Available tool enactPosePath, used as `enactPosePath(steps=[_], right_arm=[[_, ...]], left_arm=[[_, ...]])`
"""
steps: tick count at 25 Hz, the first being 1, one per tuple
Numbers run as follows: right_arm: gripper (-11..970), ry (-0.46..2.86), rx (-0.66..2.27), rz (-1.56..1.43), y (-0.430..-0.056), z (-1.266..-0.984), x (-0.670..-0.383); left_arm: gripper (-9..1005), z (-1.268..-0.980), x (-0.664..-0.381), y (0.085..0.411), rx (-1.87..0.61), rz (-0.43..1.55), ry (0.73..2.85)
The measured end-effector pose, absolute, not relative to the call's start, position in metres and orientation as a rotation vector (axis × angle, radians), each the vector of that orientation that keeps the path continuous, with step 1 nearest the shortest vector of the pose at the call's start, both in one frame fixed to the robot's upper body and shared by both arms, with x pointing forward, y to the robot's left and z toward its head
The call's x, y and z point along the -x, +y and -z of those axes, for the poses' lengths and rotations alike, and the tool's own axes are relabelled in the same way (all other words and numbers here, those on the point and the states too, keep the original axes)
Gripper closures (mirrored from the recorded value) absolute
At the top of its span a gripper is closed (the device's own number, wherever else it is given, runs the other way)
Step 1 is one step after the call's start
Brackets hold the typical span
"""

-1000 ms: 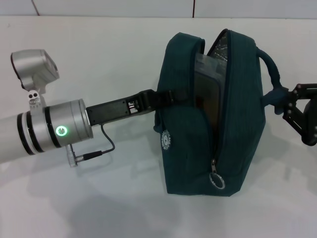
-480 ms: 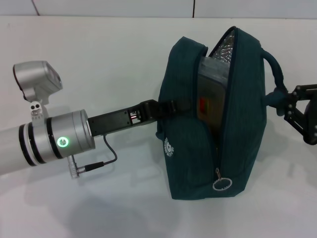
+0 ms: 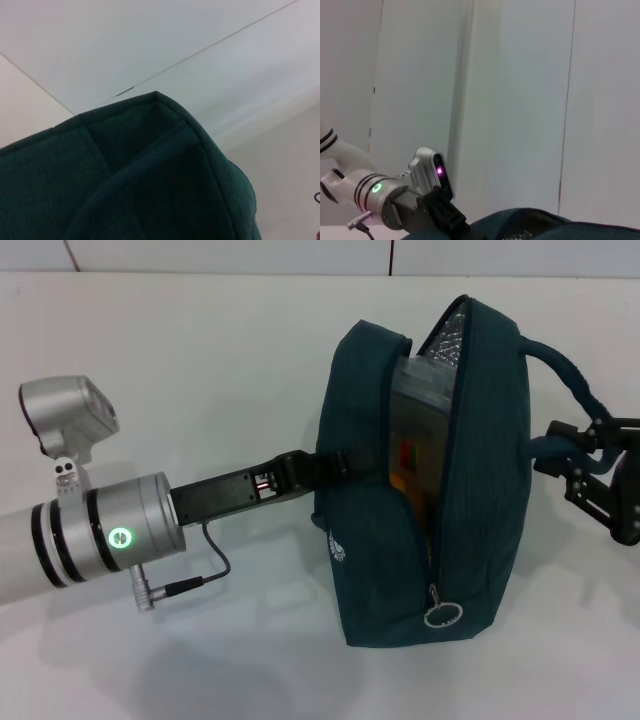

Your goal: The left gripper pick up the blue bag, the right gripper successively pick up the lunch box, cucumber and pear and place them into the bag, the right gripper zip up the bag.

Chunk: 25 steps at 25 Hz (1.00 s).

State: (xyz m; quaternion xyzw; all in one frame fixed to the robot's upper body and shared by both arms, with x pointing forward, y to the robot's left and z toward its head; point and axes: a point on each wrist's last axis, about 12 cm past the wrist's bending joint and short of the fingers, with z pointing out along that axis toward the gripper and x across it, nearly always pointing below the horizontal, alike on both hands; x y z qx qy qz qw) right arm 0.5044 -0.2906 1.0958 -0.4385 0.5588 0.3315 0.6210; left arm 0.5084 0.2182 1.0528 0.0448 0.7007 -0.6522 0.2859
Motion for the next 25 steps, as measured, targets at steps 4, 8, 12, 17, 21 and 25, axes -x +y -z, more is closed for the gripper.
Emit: enactPosePath(steps=[4, 8, 12, 17, 21, 25], right_arm=[[686, 1.267, 1.005, -0.761, -0.294, -1.095, -0.497], [573, 1.235, 0.968, -0.753, -0.299, -1.098, -0.491], [495, 1.171, 0.930, -0.743, -0.307, -1.102, -0.481], [398, 1.112, 0.945, -0.807, -0.305, -1.103, -0.469], [399, 1.109, 0.997, -0.870, -0.296, -1.097, -0.462], [400, 1.094, 1.105, -0.971, -0.273, -1.078, -0.447]], left_arm=[[950, -1.052, -0.507, 0.220, -0.113, 1.740, 1.875], [950, -1.051, -0.506, 0.222, -0.104, 1.737, 1.876], [949, -1.051, -0.506, 0.222, -0.102, 1.736, 1.876], [949, -1.051, -0.506, 0.222, -0.101, 1.735, 1.877], [949, -1.051, -0.506, 0.222, -0.102, 1.735, 1.877], [949, -1.051, -0.506, 0.222, -0.101, 1.733, 1.878]])
